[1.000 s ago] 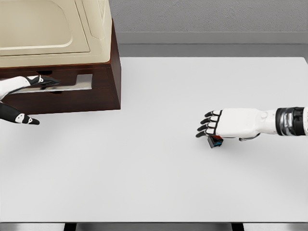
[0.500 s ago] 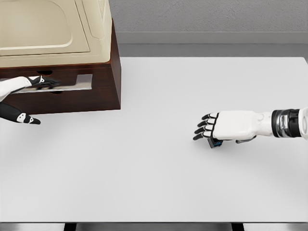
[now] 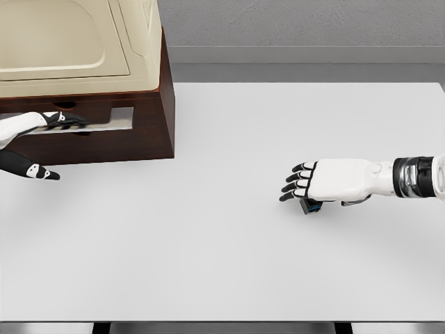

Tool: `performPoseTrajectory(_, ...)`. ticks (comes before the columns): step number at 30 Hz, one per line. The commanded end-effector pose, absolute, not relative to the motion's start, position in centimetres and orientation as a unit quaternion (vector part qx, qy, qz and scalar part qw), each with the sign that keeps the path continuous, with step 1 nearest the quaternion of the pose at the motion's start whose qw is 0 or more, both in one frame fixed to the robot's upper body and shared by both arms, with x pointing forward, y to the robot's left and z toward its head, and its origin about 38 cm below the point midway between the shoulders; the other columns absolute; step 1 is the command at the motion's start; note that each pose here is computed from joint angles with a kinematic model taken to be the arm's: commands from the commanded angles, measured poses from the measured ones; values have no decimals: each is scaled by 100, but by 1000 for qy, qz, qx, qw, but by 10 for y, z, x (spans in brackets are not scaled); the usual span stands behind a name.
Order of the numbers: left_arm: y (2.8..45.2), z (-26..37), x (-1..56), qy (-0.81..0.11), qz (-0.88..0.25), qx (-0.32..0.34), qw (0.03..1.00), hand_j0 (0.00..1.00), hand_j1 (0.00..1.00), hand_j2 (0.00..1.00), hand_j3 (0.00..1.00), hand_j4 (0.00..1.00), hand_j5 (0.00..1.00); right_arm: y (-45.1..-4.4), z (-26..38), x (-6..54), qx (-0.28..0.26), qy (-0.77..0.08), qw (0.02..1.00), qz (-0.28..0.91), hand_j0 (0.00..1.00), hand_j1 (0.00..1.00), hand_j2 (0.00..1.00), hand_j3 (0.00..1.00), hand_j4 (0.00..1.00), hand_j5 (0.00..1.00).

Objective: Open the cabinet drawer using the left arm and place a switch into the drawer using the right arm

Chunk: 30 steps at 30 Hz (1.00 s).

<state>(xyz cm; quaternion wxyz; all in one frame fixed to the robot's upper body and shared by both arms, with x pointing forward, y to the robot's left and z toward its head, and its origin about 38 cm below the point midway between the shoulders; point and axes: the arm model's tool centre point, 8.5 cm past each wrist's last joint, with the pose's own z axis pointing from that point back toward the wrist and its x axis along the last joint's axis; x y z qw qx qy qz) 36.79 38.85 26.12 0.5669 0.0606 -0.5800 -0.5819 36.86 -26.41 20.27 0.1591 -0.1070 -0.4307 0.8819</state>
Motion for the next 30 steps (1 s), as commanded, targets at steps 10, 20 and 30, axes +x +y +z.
performPoseTrajectory(10, 387, 253, 367, -567, -595, 62, 566, 79, 79, 79, 79, 79, 79, -264, 203, 369, -107, -432, 161, 881, 100, 100, 100, 100, 100, 100)
performPoseTrajectory(20, 381, 251, 363, -566, -604, 51, 558, 80, 80, 80, 80, 80, 80, -264, 203, 369, -107, -432, 161, 881, 100, 100, 100, 100, 100, 100)
performPoseTrajectory(30, 383, 258, 353, -569, -625, 30, 533, 80, 80, 80, 80, 80, 80, -264, 203, 369, -107, -432, 161, 881, 100, 100, 100, 100, 100, 100)
